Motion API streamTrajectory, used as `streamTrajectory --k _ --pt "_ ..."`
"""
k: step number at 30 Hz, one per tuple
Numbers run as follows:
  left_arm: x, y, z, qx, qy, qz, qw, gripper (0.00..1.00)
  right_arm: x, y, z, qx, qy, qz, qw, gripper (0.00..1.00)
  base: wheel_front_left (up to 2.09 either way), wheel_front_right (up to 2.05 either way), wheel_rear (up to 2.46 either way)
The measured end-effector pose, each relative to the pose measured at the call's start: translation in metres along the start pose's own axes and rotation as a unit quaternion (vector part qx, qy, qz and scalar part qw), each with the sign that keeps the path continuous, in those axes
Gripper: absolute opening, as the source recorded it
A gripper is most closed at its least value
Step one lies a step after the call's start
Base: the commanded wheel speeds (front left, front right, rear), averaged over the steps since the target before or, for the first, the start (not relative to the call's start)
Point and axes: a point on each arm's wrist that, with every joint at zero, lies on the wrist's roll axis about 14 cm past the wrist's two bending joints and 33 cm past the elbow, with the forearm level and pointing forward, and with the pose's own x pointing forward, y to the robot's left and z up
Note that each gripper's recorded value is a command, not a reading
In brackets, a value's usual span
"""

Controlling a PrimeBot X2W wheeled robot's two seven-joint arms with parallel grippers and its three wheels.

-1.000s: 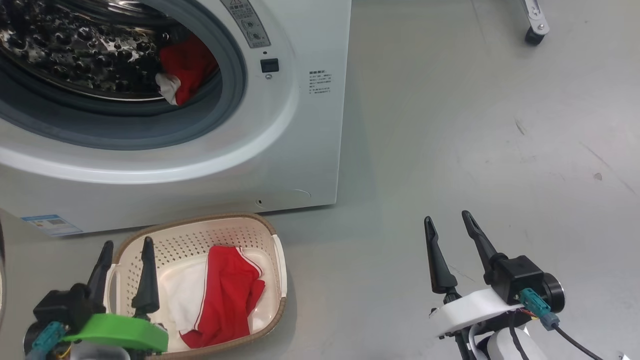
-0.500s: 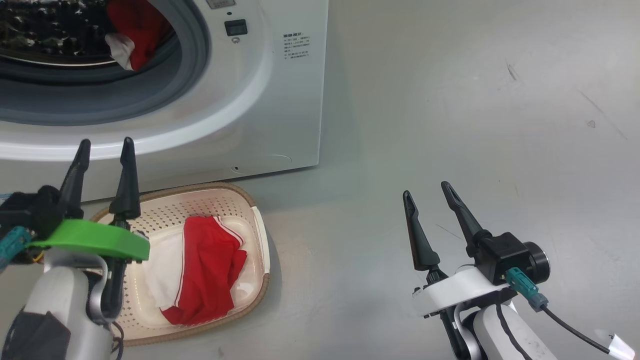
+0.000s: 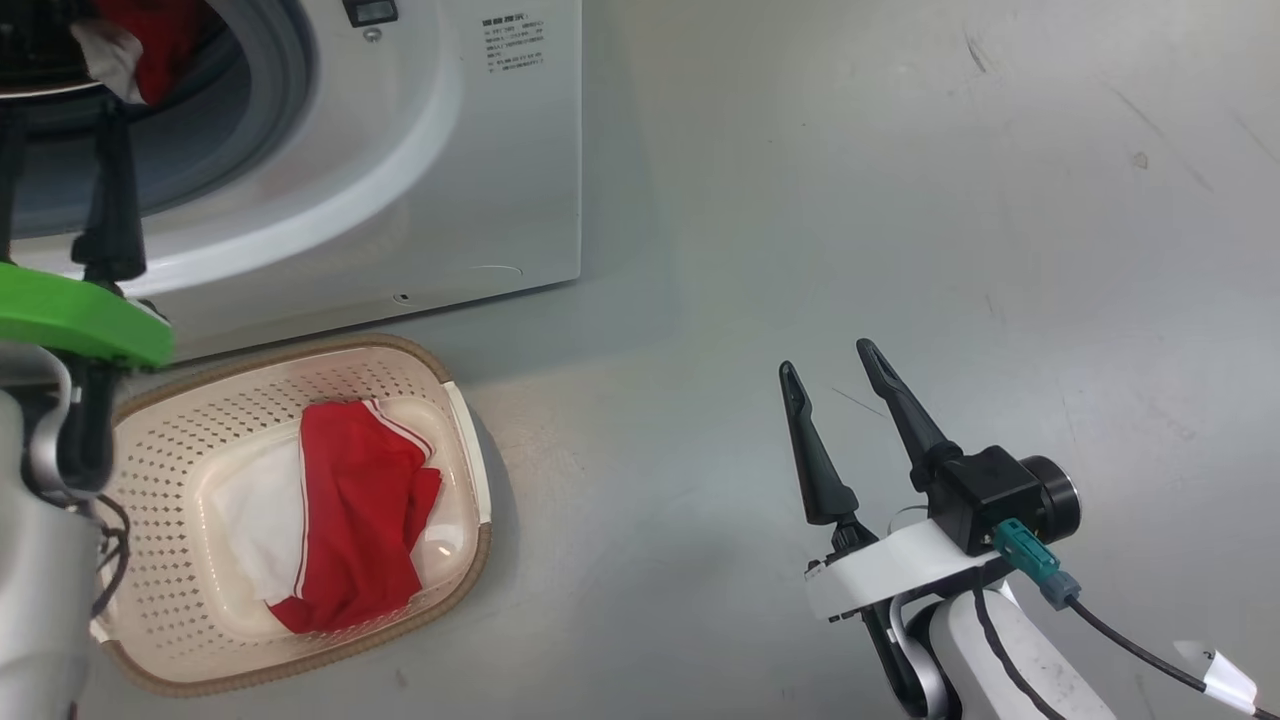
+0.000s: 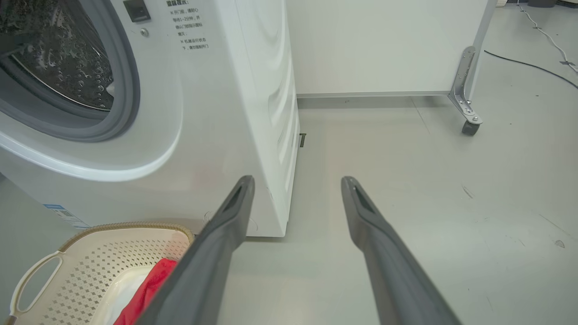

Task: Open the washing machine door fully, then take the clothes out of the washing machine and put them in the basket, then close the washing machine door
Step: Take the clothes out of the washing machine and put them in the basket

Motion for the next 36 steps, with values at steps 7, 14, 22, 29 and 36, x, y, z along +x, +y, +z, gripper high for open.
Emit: streamTrajectory --k 7,14,22,29,36 --pt "0.038 0.011 -0.011 -0.012 0.038 -0.003 0.999 1.0 0.004 -0.013 -0.013 0.001 0.017 -0.017 1.0 1.0 0.0 0.0 0.0" --pt "0.062 0.025 -0.02 -0.012 0.066 -0.002 0.998 1.0 0.008 -0.014 -0.024 0.005 0.031 -0.017 0.999 1.0 0.0 0.0 0.0" --pt "0.093 0.037 -0.029 -0.041 0.08 -0.004 0.996 1.0 0.014 -0.023 -0.04 0.011 0.051 -0.028 0.998 1.0 0.0 0.0 0.0" --pt "0.11 0.029 -0.054 -0.054 0.111 -0.023 0.992 1.0 0.018 -0.027 -0.051 0.015 0.064 -0.032 0.997 1.0 0.0 0.0 0.0" --pt "0.115 0.038 -0.077 -0.067 0.147 -0.012 0.987 1.0 0.017 -0.03 -0.056 0.018 0.073 -0.037 0.996 1.0 0.0 0.0 0.0"
